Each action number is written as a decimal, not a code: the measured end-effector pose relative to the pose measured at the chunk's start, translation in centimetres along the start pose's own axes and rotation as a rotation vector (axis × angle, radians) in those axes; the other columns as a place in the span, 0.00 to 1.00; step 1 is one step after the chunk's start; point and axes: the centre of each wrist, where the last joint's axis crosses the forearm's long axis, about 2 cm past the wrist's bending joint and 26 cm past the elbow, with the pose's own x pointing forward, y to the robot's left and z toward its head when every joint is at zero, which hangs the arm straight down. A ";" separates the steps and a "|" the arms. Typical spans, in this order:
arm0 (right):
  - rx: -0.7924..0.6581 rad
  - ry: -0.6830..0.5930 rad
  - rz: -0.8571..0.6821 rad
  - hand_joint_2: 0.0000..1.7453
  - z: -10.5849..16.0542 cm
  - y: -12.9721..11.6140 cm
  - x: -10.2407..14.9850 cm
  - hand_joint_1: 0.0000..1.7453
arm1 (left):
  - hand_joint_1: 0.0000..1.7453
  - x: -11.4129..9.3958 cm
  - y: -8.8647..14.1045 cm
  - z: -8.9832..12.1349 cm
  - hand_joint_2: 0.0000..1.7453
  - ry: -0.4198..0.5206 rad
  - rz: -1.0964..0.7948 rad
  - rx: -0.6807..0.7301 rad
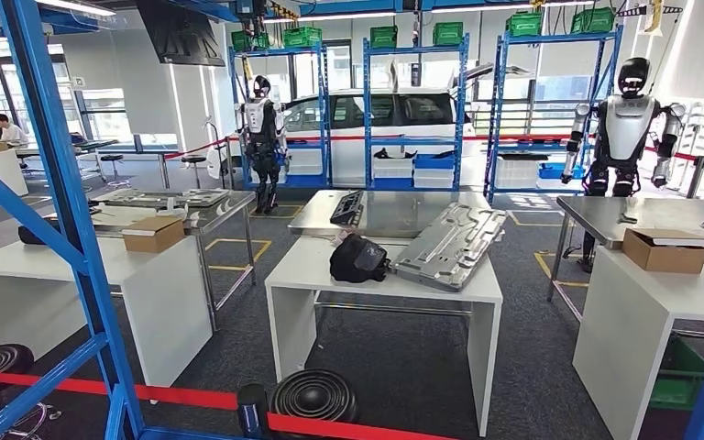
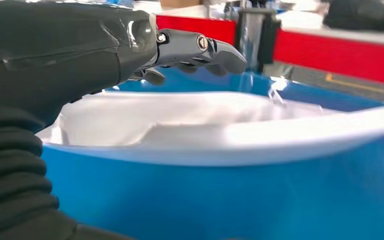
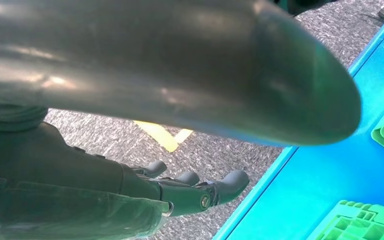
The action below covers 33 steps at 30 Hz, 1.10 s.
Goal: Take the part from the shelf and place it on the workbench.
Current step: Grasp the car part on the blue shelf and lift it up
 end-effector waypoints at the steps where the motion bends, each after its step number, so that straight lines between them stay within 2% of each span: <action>1: 0.001 -0.001 0.001 0.00 0.0 0.0 0.1 0.00 | 0.00 0.0 0.0 -0.2 1.00 0.002 -0.008 -0.008; 19: 0.000 0.004 0.001 0.00 -0.1 -0.1 0.1 0.00 | 0.00 -0.9 0.1 -1.7 1.00 0.073 -0.112 -0.046; 20: 0.000 0.004 0.001 0.00 -0.1 -0.1 0.1 0.00 | 0.09 -1.0 0.1 -1.7 1.00 0.075 -0.116 -0.044; 23: 0.002 0.004 0.003 0.00 -0.1 0.0 0.2 0.00 | 0.83 -1.3 0.3 -1.7 1.00 0.081 -0.123 -0.048; 24: 0.003 0.004 0.004 0.00 -0.1 0.0 0.2 0.00 | 1.00 -1.4 0.2 -1.7 1.00 0.083 -0.123 -0.055; 33: 0.010 0.005 0.007 0.00 -0.1 0.3 0.1 0.00 | 1.00 -2.1 -0.3 -1.2 1.00 0.095 -0.121 -0.094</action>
